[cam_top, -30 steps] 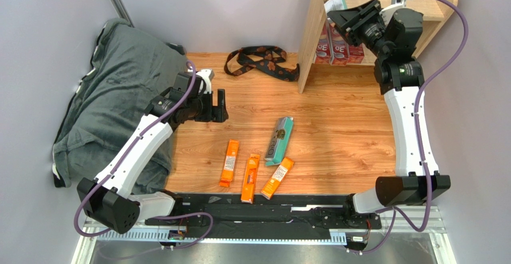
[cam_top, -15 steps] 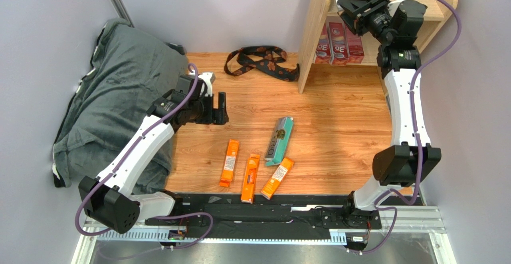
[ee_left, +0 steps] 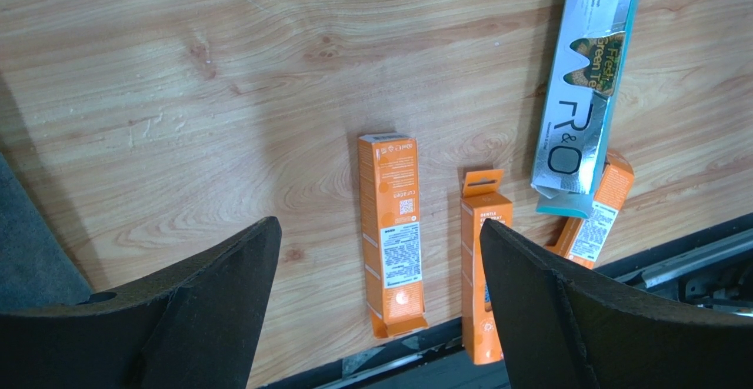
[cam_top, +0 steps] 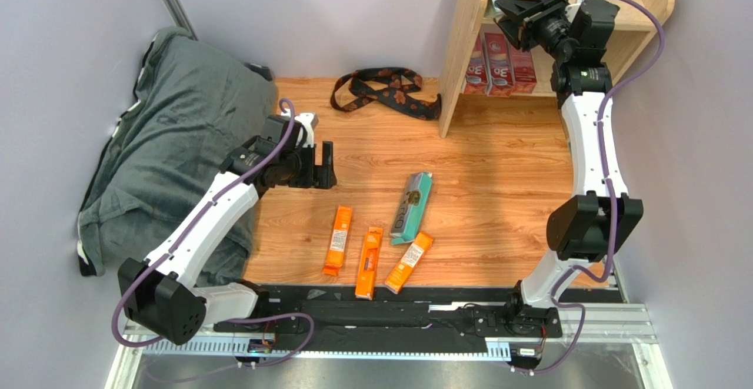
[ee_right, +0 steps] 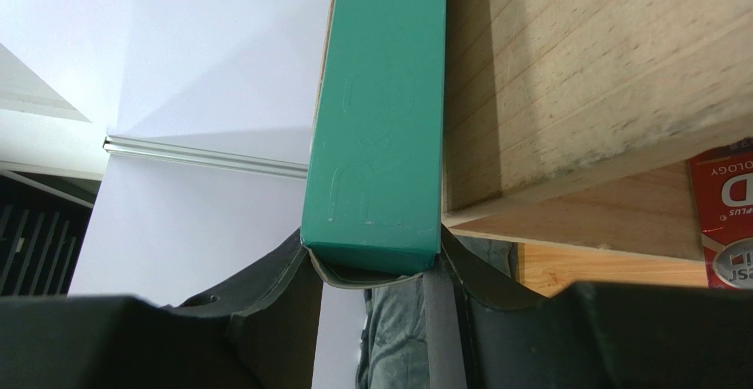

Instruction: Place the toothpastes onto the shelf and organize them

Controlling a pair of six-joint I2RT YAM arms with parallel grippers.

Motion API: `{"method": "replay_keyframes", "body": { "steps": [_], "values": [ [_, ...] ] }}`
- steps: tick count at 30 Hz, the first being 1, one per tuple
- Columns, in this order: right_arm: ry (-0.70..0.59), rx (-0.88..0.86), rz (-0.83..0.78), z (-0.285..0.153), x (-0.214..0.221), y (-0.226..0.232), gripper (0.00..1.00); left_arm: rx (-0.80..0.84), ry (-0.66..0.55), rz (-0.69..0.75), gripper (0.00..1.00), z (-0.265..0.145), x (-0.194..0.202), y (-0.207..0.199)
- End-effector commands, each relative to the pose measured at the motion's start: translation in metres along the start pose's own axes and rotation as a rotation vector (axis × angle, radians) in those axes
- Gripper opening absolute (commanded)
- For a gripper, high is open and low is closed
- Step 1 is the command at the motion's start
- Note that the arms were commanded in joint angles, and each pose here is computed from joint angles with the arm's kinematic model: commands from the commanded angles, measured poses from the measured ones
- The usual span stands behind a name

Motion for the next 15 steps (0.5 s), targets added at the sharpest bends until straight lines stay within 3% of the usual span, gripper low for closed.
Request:
{"method": "replay_keyframes", "body": {
  "steps": [1,8,15],
  "values": [
    [0.080,-0.059,-0.006,-0.003,0.011,0.016,0.37,0.025,-0.043,0.013,0.92,-0.006,-0.003,-0.003],
    [0.105,-0.039,-0.030,-0.012,0.019,0.007,0.66,0.020,-0.036,0.016,0.92,-0.004,0.003,-0.001],
    [0.097,-0.069,-0.070,-0.025,0.024,0.018,0.83,0.030,-0.031,0.011,0.92,-0.003,0.006,-0.002]
  ]
}}
Point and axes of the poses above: each gripper's point midway between its finger pads, its own z axis out along the fingers, its own y axis along the line the jaws close on, x = y × z, the point moved 4 cm from there along -z, back along the fingers, and after that the axes turned 5 degrees about z, right-handed, at the moved point
